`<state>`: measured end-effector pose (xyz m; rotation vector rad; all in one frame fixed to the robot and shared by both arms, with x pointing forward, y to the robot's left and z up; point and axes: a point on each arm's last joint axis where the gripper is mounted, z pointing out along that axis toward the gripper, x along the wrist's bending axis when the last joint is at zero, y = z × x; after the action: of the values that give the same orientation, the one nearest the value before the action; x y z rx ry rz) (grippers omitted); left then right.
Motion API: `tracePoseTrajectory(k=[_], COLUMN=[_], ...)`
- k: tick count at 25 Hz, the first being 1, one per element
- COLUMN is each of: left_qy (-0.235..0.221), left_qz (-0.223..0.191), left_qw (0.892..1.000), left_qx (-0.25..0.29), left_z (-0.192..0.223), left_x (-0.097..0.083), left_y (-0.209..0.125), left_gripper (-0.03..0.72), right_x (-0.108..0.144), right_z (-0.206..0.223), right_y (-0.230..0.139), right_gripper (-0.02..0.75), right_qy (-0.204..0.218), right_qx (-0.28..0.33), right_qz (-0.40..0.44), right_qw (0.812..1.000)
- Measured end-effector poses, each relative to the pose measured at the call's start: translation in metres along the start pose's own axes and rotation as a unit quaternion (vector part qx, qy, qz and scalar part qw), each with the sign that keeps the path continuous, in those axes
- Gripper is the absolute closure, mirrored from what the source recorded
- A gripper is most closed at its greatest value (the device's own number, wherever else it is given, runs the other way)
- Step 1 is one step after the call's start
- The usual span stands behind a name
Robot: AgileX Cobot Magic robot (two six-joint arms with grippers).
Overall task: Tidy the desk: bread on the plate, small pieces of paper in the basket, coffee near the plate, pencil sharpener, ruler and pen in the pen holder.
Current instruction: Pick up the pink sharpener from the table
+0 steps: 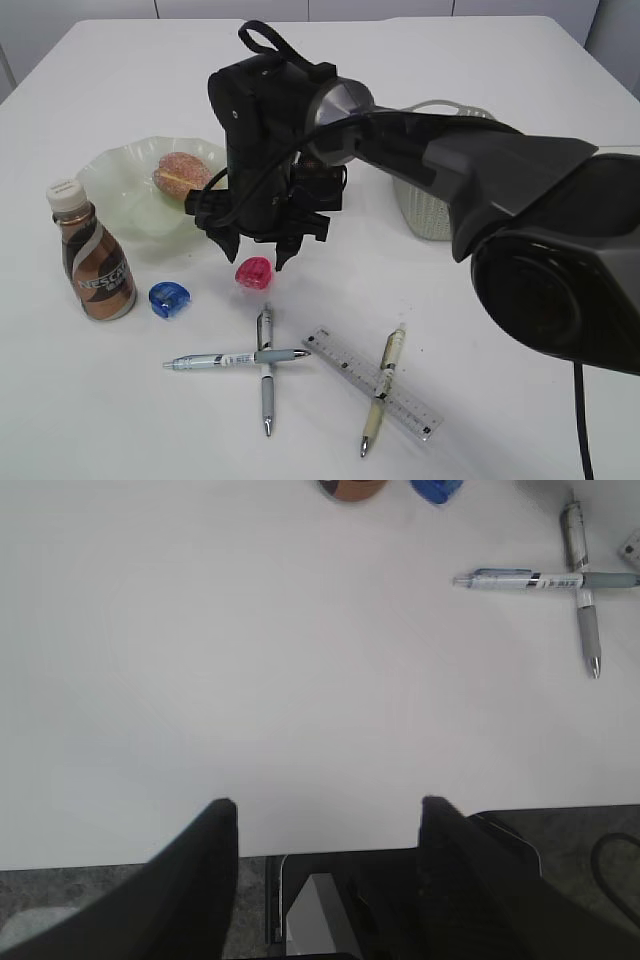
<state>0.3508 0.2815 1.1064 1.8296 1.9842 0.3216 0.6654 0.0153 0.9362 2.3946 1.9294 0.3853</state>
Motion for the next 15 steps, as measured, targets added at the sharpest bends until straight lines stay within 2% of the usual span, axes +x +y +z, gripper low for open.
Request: tracePoseTrajectory(k=[15], left_qy=[0.0], left_qz=[0.0], left_qw=[1.0], left_qx=[0.0], left_z=[0.0], left_x=[0.0], left_y=[0.0], left_gripper=[0.265], right_x=[-0.0005], right_z=[0.0115], right_y=[-0.0028], right_gripper=[0.29], right_qy=[-0.006], right_qx=[0.01], right_qz=[0.008], right_qw=[1.0])
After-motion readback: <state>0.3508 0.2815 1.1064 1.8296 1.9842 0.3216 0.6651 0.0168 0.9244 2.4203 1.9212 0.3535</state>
